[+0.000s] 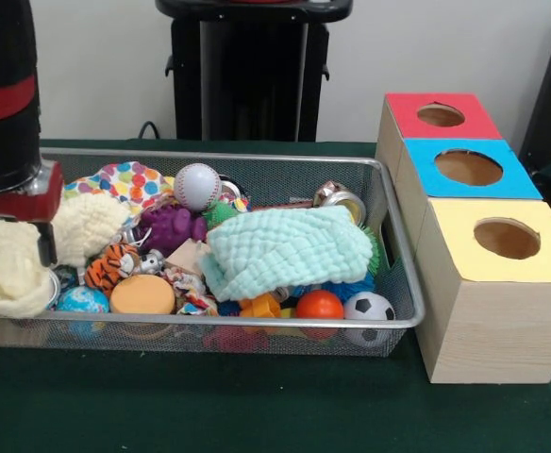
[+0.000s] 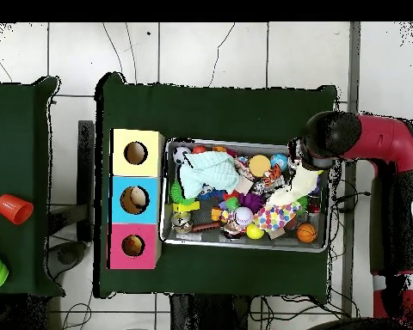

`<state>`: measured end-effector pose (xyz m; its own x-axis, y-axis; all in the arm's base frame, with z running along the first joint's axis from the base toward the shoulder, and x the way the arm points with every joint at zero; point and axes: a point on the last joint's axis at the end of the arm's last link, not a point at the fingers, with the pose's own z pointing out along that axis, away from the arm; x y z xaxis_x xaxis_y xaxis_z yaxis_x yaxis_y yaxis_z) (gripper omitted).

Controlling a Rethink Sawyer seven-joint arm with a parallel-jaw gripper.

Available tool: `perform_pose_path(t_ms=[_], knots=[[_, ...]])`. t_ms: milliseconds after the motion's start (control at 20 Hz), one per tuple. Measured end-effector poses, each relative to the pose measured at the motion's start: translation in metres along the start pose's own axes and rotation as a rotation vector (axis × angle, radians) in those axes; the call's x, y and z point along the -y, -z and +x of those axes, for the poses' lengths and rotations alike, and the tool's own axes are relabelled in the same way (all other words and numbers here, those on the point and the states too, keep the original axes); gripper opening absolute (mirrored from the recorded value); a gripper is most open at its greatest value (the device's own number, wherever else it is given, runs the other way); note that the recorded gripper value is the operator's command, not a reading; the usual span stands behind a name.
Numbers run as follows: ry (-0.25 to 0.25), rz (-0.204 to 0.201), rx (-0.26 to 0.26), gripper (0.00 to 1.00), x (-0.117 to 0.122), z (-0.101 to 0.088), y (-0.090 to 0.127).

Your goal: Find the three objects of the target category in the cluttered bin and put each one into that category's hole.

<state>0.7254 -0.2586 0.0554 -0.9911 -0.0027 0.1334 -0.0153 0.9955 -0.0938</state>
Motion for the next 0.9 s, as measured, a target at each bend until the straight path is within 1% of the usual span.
perform_pose_path(t_ms=[150,400,550,700,800,850,900], knots=[[-0.009,0.004,-0.001,1.00,0.007,0.003,0.000],[-0.023,-0.003,-0.006,1.00,0.016,0.008,-0.010],[-0.026,-0.006,0.000,1.00,0.018,0.009,-0.015],[-0.023,-0.006,0.022,1.00,0.016,0.007,-0.019],[-0.018,-0.007,0.050,1.00,0.014,0.005,-0.023],[-0.016,-0.007,0.066,1.00,0.012,0.004,-0.026],[-0.011,-0.009,0.105,1.00,0.008,0.000,-0.035]])
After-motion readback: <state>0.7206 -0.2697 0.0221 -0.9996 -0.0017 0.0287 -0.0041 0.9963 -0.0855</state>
